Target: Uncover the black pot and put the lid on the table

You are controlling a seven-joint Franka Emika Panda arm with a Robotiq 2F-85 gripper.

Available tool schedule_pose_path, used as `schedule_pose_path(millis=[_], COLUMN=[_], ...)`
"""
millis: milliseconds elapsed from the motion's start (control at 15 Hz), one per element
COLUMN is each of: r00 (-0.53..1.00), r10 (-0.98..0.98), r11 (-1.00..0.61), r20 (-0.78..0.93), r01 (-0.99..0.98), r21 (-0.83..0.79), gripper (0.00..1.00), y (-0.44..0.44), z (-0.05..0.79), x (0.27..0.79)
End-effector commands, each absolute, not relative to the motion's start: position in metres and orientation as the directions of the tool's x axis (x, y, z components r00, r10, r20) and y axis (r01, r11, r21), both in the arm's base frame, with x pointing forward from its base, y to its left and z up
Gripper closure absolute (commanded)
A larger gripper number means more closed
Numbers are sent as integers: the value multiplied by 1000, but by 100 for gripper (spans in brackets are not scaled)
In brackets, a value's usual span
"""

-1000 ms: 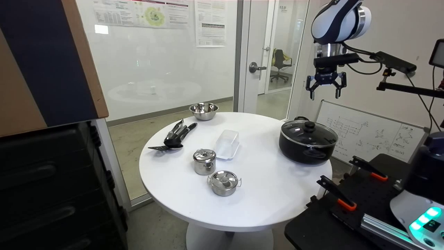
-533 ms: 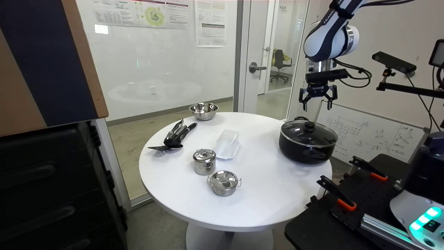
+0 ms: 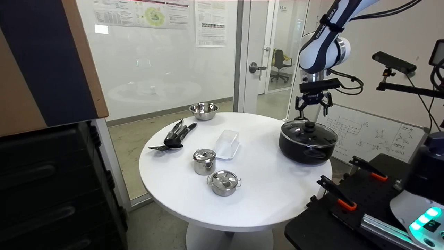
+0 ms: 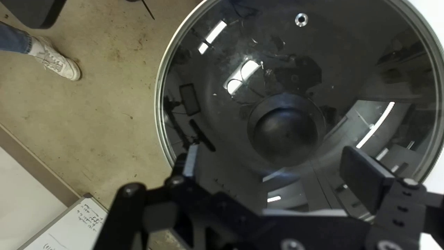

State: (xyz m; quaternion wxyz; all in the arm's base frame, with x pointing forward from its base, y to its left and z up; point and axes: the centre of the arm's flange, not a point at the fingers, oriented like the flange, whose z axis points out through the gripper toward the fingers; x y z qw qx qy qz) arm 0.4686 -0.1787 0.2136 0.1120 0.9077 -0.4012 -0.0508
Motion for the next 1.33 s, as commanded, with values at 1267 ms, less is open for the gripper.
schedule_pose_path(millis=[1267], r00=[678], r10=[-735], r11=[-640], r20=[17], r01=[-702], r21=[314], gripper=[0], y=[-177], z=[179], x=[480])
